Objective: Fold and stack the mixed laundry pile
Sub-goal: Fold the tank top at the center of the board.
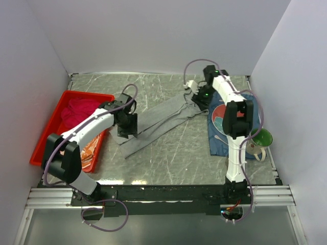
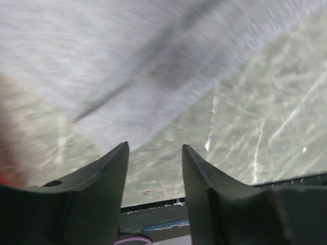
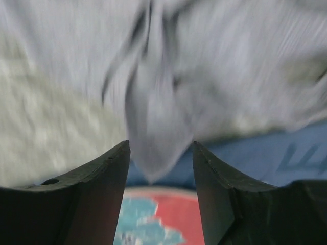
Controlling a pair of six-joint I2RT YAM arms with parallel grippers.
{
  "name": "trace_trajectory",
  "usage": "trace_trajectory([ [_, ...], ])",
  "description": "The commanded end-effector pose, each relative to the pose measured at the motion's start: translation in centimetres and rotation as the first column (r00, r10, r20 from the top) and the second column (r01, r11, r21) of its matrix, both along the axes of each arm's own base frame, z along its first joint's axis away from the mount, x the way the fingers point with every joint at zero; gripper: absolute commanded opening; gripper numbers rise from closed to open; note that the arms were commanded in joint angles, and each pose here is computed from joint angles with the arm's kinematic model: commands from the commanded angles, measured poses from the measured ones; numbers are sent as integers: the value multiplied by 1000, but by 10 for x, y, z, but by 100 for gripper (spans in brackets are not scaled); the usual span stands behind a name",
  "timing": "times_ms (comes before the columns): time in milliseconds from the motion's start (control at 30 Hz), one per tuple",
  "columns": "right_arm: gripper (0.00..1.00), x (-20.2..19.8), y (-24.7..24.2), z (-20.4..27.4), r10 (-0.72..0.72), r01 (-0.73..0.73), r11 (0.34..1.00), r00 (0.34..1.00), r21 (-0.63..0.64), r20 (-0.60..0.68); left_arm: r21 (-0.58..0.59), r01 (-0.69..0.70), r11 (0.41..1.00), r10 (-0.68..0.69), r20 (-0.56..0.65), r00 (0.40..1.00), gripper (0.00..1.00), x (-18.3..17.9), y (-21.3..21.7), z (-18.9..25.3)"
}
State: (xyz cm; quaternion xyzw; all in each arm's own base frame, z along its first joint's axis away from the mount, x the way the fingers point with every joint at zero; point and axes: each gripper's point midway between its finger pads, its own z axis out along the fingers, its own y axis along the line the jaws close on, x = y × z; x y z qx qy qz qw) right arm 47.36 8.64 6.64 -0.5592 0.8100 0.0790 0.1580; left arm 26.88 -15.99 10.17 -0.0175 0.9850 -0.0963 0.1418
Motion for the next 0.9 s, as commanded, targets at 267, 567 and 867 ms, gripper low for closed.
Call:
trace_trajectory([
  [267,54,-12,-43,-10,-15,9,994,999,-111,-49,62,66,996,-58,-128,990,39,-1,-20,-79],
  [567,0,35,-34,10,-56,64,994,994,-93,95,98,58,994,-39,-188,981,39,-20,-7,-105],
  [867,0,144,-41,89,-71,191,972,794,-137,604,39,52,998,-43,-207,977,39,-28,-15,-100],
])
